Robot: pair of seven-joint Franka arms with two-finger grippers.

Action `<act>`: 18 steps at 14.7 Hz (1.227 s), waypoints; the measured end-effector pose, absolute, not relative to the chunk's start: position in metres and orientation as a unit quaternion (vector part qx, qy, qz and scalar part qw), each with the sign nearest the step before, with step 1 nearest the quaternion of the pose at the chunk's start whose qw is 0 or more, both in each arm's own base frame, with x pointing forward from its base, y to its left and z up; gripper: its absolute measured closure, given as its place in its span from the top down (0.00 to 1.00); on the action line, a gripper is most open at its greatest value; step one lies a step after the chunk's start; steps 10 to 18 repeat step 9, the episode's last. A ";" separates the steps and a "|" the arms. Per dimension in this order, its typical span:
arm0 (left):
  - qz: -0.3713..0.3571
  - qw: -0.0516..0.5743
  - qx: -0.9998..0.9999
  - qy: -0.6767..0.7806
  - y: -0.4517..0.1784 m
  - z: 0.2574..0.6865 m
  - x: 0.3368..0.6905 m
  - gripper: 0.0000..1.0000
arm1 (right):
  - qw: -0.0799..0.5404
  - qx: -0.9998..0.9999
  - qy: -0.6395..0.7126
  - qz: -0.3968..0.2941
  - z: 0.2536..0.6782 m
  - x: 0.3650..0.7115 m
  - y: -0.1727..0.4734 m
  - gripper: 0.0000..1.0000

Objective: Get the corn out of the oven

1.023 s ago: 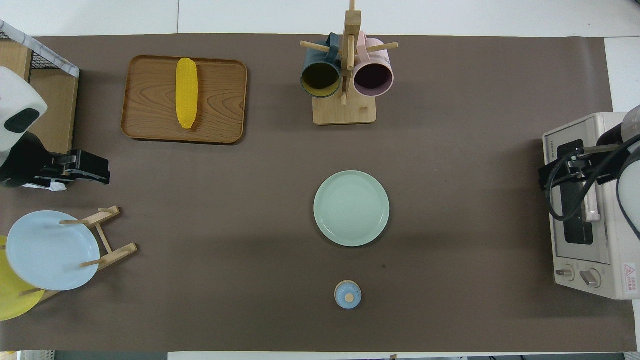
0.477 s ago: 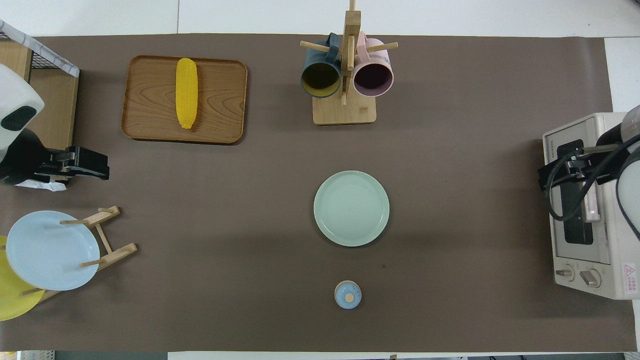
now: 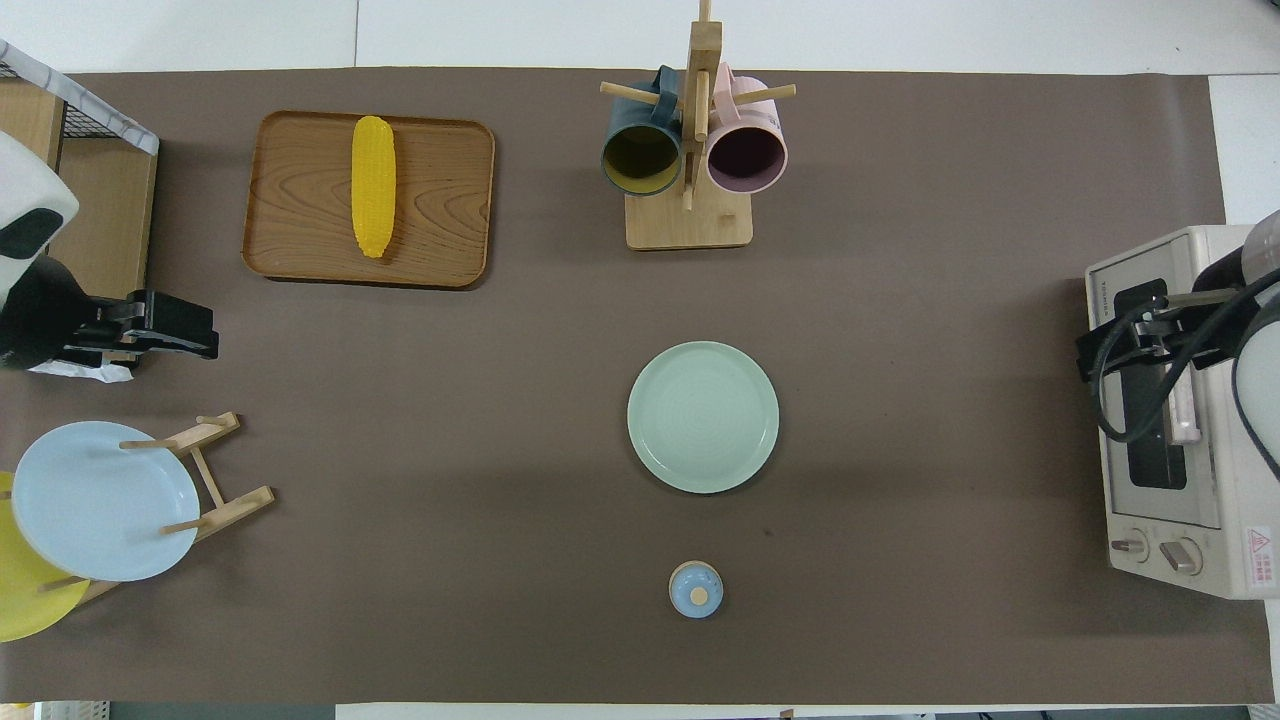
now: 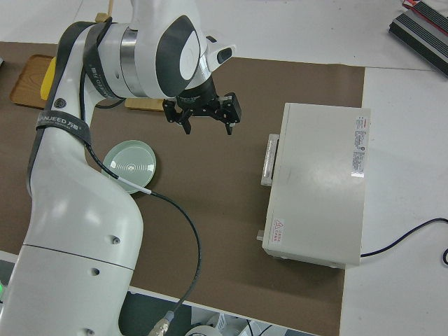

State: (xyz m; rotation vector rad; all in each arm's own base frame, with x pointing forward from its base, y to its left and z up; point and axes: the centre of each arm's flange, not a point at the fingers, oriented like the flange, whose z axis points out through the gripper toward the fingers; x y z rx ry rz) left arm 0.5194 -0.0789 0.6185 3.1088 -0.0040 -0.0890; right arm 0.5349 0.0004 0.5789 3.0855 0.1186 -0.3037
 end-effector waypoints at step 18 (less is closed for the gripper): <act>-0.029 0.021 0.999 0.004 -0.074 0.619 0.520 1.00 | 0.019 0.994 0.038 -0.098 0.579 0.535 0.000 1.00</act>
